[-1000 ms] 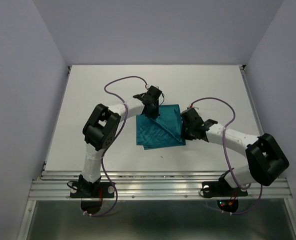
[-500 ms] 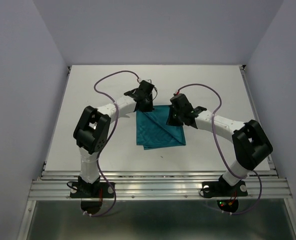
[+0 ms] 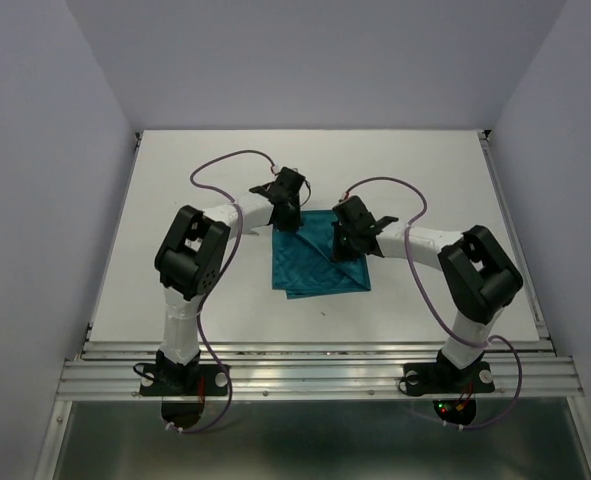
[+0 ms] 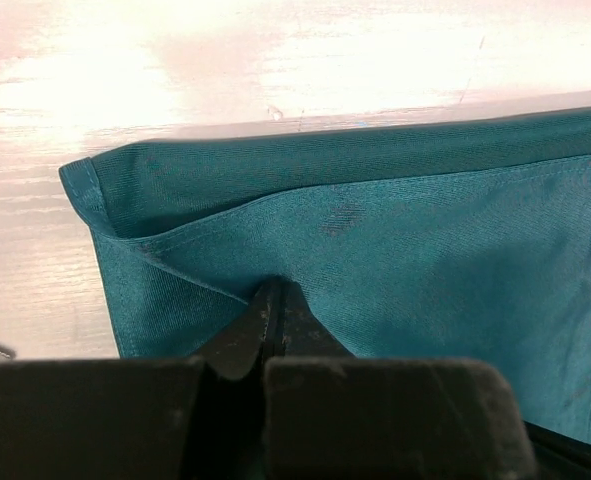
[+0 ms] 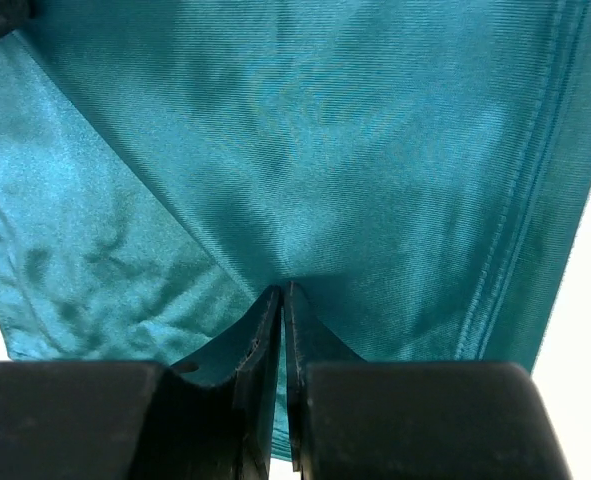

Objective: Fold the napkin into a case and place the utensils inside
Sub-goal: Smooth out the upper triangle-folded napkin at the center of the board.

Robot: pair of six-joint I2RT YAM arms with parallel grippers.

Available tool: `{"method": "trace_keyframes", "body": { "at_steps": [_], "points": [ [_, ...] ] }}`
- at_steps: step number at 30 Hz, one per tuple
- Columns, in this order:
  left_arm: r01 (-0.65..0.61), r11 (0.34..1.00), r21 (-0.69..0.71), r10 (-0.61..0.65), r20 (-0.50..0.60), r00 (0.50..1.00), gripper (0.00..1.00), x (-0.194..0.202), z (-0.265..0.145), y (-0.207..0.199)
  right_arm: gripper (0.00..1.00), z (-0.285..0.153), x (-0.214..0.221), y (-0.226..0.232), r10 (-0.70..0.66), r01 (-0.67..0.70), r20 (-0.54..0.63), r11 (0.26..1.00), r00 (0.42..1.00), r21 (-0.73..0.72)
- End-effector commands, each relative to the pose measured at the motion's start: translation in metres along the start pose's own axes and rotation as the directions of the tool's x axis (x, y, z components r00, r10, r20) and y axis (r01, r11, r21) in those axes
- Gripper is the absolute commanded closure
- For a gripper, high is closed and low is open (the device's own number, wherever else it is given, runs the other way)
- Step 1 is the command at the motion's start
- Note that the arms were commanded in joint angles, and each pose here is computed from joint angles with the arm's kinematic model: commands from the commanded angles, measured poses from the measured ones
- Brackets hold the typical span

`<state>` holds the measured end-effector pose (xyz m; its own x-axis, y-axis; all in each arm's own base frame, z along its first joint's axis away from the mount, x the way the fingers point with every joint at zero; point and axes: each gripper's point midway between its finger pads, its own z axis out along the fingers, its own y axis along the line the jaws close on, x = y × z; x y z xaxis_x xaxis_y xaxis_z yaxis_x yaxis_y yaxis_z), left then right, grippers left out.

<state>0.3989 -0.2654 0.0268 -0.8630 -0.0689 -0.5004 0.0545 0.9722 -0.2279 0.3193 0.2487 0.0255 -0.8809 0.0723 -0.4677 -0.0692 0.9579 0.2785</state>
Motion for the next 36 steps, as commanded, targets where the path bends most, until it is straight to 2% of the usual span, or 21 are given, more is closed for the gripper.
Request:
{"method": "trace_keyframes", "body": {
  "at_steps": [1,5,10,15,19,21,25,26,28,32,36],
  "points": [
    [-0.024,0.999,-0.022,0.025,0.039,0.999,1.0,-0.014,-0.025,0.002,0.89,-0.007,-0.01,0.008,-0.026,0.027,0.041,0.999,0.999,-0.022],
    [-0.017,1.0,-0.003,0.018,0.109,0.994,1.0,-0.037,-0.062,-0.005,0.89,-0.036,-0.036,0.018,-0.011,0.017,0.138,0.999,0.99,-0.047],
    [0.012,0.999,0.045,-0.019,0.163,0.986,1.0,-0.043,-0.103,-0.007,0.88,-0.056,-0.045,0.015,0.017,-0.01,0.188,0.999,0.982,-0.038],
    [0.068,0.995,0.079,-0.077,0.13,0.988,1.0,-0.006,-0.124,0.008,0.83,-0.065,-0.039,-0.014,0.026,-0.042,0.221,0.997,0.975,0.069],
    [0.129,0.987,0.097,-0.136,0.07,0.988,1.0,0.036,-0.126,0.02,0.73,-0.071,-0.041,-0.046,0.044,-0.08,0.24,0.986,0.97,0.144],
    [0.166,0.982,0.095,-0.17,0.039,0.985,0.92,0.061,-0.125,0.029,0.7,-0.074,-0.042,-0.062,0.074,-0.112,0.238,0.982,0.968,0.15],
    [0.207,0.972,0.113,-0.205,-0.033,0.978,0.73,0.099,-0.124,0.034,0.56,-0.069,-0.034,-0.075,0.096,-0.124,0.193,0.982,0.976,0.14],
    [0.216,0.97,0.111,-0.212,-0.048,0.976,0.7,0.107,-0.123,0.035,0.49,-0.067,-0.032,-0.079,0.1,-0.127,0.181,0.981,0.978,0.144],
    [0.233,0.967,0.103,-0.226,-0.077,0.971,0.6,0.123,-0.12,0.038,0.42,-0.06,-0.022,-0.08,0.099,-0.117,0.131,0.984,0.986,0.131],
    [0.258,0.963,0.082,-0.249,-0.103,0.963,0.58,0.141,-0.116,0.044,0.34,-0.051,-0.003,-0.073,0.091,-0.095,0.047,0.992,0.995,0.079],
    [0.27,0.96,0.071,-0.26,-0.121,0.958,0.58,0.15,-0.109,0.047,0.33,-0.047,0.007,-0.071,0.091,-0.092,0.022,0.995,0.996,0.047]
  ]
}}
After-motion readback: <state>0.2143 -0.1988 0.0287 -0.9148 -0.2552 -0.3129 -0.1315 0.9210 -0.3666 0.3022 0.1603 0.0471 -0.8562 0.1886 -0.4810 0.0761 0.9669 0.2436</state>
